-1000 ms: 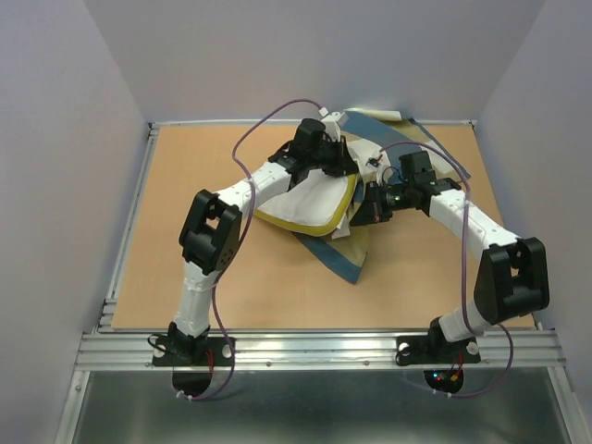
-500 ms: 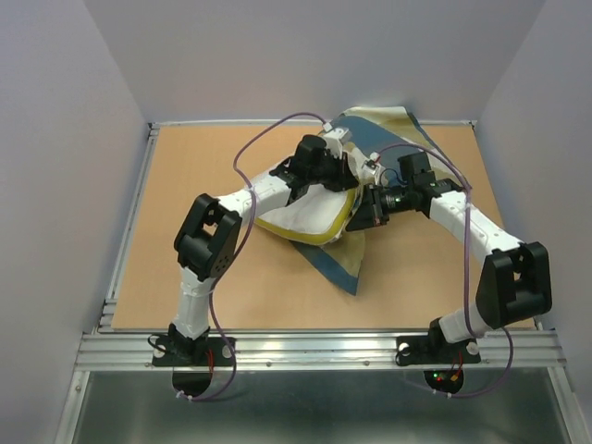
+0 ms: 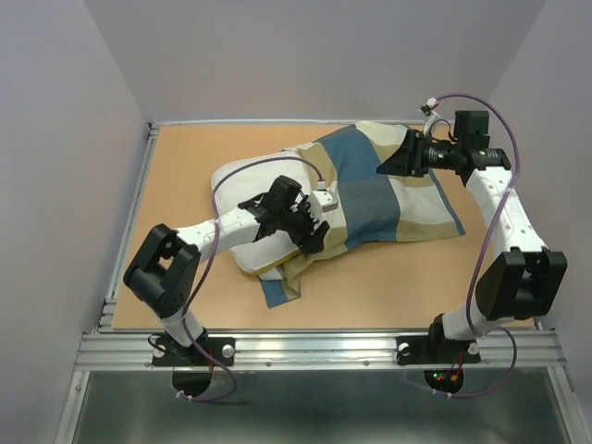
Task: Put the pillow into the pillowcase
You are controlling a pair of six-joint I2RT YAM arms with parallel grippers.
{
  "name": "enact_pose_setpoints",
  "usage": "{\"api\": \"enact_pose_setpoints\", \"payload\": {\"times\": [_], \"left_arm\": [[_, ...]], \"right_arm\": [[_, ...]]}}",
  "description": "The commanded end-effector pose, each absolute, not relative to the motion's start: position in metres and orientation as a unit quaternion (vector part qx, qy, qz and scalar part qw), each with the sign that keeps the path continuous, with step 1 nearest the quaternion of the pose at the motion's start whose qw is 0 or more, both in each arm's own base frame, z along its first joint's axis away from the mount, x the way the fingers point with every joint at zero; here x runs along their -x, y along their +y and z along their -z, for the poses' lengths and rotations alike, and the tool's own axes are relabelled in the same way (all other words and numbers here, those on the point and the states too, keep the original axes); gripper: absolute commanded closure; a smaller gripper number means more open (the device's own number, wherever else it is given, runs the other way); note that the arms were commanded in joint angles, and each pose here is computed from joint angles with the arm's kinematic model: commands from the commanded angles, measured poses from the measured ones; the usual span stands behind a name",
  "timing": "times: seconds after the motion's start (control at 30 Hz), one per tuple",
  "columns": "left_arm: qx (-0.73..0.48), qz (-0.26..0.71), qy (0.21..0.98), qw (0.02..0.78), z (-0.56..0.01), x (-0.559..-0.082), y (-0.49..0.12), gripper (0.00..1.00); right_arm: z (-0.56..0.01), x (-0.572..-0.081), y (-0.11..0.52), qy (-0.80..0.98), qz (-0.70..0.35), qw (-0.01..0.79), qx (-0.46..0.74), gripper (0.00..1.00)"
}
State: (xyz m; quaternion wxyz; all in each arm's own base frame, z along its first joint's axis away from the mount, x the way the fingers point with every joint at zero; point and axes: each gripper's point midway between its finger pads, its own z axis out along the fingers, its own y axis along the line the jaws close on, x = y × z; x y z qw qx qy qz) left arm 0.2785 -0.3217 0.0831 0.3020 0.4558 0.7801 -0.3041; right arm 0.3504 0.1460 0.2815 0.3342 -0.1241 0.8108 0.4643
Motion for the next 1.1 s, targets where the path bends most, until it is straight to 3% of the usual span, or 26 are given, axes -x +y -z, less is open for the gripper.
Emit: {"api": "enact_pose_setpoints", "payload": {"times": [0.0, 0.1, 0.2, 0.4, 0.6, 0.77, 1.07], "left_arm": [[-0.582, 0.323, 0.668, 0.333, -0.141, -0.235, -0.316, 0.13], [-0.593, 0.335, 0.635, 0.363, -0.200, -0.238, -0.316, 0.01], [-0.522, 0.334, 0.673, 0.404, -0.235, -0.280, -0.290, 0.01], [-0.391, 0.255, 0.761, 0.451, -0.239, -0.398, -0.195, 0.01], [-0.334, 0.185, 0.822, 0.422, -0.194, -0.468, -0.121, 0.01], [-0.336, 0.187, 0.849, 0.362, -0.145, -0.488, -0.091, 0.01], [-0.367, 0.296, 0.825, 0.311, -0.118, -0.480, -0.128, 0.01]], "right_arm": [[-0.247, -0.399, 0.139, 0.840, -0.401, 0.344, 0.121, 0.39], [-0.218, -0.421, 0.152, 0.860, -0.369, 0.328, 0.129, 0.36], [-0.194, -0.423, 0.191, 0.867, -0.360, 0.303, 0.166, 0.31], [-0.124, -0.397, 0.251, 0.886, -0.331, 0.228, 0.230, 0.29], [-0.036, -0.343, 0.231, 0.903, -0.261, 0.119, 0.319, 0.30], [0.006, -0.291, 0.196, 0.908, -0.230, 0.047, 0.346, 0.32], [0.014, -0.278, 0.184, 0.905, -0.216, 0.030, 0.365, 0.32]]}}
